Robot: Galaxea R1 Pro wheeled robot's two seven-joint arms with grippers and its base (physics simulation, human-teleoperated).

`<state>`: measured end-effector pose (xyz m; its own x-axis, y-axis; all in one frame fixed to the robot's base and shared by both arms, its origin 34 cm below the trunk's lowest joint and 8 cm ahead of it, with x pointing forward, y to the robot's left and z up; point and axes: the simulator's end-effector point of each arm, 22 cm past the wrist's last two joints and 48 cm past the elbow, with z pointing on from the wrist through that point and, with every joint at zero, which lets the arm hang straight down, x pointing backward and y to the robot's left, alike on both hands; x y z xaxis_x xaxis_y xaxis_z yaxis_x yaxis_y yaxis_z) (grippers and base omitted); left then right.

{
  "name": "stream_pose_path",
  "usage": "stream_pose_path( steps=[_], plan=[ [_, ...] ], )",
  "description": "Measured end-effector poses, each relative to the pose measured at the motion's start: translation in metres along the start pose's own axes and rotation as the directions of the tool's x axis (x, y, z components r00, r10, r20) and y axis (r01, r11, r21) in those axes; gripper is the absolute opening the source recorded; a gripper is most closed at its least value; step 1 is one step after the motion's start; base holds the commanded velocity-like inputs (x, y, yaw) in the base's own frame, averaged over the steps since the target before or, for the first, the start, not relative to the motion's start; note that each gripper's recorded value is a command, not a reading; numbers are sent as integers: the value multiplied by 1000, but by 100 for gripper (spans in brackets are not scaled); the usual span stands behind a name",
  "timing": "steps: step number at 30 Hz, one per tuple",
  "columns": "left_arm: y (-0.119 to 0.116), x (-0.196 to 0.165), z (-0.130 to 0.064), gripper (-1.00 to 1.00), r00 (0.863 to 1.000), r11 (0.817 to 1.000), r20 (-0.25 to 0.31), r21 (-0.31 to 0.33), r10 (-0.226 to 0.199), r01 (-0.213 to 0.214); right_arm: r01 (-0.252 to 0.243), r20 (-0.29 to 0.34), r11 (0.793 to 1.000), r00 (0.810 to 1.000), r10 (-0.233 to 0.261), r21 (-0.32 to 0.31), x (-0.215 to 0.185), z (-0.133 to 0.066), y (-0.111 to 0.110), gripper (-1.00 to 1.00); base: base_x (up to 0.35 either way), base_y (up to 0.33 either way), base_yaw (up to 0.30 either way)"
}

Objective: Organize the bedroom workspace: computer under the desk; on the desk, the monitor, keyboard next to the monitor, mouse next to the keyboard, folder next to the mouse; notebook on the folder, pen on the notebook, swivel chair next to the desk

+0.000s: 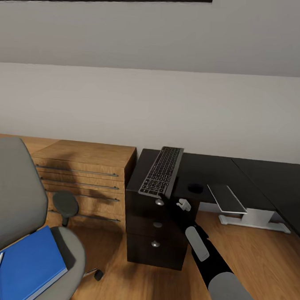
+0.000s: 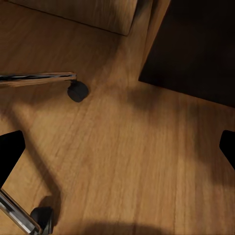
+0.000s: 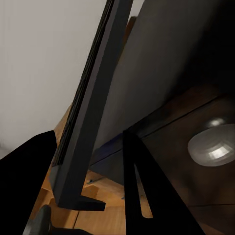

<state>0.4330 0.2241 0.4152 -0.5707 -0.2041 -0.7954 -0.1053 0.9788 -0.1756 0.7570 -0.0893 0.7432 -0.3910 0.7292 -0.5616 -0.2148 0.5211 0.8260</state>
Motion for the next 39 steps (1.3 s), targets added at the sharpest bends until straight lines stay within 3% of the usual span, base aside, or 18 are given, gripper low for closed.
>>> stream_pose_path(
  steps=[19,26,29,35,39],
  plan=[
    [0,0,0,100,1000,1000,-1,0,1,-1,2,-5,1000,1000,-2,-13,-2,1,6,-100,-286,-92,0],
    [-1,1,0,100,1000,1000,-3,2,0,0,-9,-154,997,988,-2,-71,5,-5,33,-100,-292,-194,0],
    [-2,4,-1,100,1000,1000,-9,3,1,-1,-1,-191,997,981,-14,-76,3,-10,34,-100,-286,-202,0],
    [-2,5,-1,100,1000,1000,-10,5,2,-1,-22,-361,996,932,-9,-82,21,-27,40,-100,-207,-179,0],
    [-2,4,-1,100,1000,1000,-10,5,2,-2,-22,-370,997,929,-5,-68,9,-34,30,-100,-33,-33,0]
  ],
)
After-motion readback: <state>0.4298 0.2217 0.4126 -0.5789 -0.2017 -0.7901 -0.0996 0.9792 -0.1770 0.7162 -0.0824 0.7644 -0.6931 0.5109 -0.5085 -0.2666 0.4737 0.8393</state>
